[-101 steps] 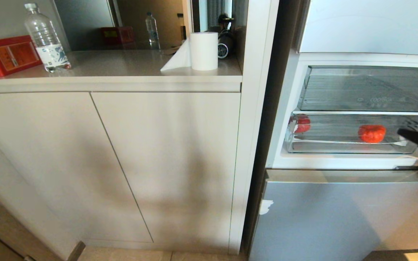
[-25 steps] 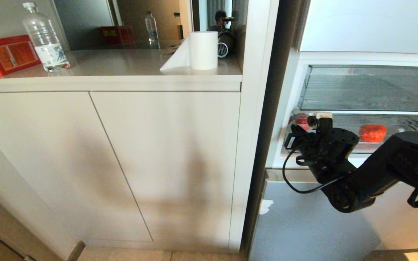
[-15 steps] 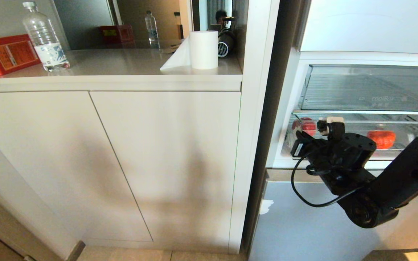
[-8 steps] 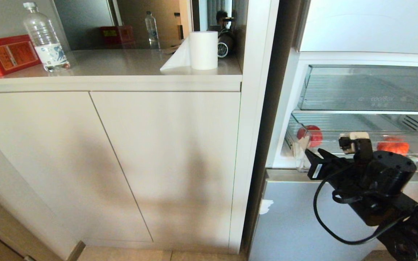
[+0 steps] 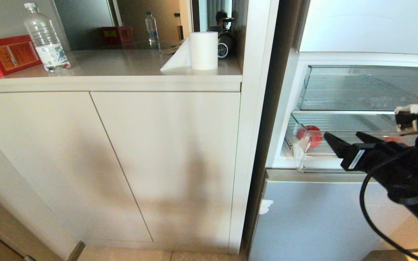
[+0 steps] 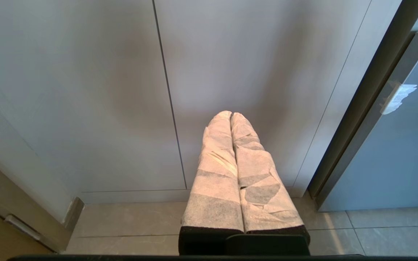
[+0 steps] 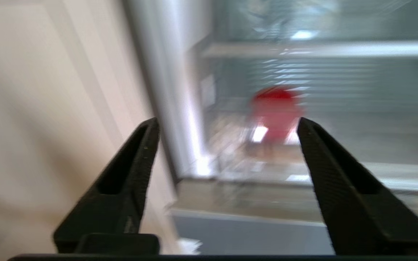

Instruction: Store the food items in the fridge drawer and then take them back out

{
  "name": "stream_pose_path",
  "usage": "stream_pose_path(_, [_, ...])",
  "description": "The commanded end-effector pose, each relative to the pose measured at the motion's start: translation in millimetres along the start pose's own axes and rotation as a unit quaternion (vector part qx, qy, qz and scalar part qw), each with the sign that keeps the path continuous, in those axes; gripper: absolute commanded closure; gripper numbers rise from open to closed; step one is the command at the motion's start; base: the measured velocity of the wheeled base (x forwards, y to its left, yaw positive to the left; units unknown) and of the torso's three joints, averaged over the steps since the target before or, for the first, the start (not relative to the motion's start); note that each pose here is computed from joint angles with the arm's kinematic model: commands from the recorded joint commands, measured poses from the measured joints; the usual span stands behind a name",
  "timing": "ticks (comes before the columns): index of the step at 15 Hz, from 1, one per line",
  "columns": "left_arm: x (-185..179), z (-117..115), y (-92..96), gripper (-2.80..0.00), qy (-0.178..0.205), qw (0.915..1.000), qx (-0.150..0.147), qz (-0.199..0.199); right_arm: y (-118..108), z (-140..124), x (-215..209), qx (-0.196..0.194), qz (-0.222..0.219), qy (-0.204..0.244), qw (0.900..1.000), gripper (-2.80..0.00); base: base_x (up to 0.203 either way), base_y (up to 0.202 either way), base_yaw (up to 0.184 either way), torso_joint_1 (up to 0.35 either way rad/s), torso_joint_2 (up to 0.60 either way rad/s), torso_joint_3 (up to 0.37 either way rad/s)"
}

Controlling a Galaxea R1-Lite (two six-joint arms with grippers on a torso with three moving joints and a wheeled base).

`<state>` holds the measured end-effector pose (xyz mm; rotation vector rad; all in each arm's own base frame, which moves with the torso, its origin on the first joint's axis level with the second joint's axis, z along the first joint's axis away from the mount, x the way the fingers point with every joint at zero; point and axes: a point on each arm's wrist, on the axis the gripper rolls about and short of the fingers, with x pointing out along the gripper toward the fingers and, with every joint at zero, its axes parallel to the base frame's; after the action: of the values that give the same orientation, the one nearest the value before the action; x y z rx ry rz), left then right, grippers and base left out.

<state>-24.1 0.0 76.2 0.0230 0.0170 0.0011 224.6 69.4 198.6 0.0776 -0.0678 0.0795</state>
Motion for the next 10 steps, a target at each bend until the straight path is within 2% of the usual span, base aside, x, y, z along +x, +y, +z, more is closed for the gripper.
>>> stream_pose_path(1, [0,0,0.0,0.00,0.001,1.0000,0.000,0.000,-12,34,-2,-0.008,-0.031,0.040,0.999,-2.80,0.000,0.000,0.000,0.000,0.00,0.000])
stream_pose_path(4, [0,0,0.0,0.00,0.001,1.0000,0.000,0.000,-23,63,30,-0.013,-0.069,0.079,0.994,-2.80,0.000,0.000,0.000,0.000,0.00,0.000])
stream_pose_path(7, [0,0,0.0,0.00,0.001,1.0000,0.000,0.000,-29,52,84,-0.021,-0.089,0.131,0.987,-2.80,0.000,0.000,0.000,0.000,0.00,0.000])
stream_pose_path(10, [0,0,0.0,0.00,0.001,1.0000,0.000,0.001,-37,42,110,-0.026,-0.095,0.174,0.980,-2.80,0.000,0.000,0.000,0.000,0.00,0.000])
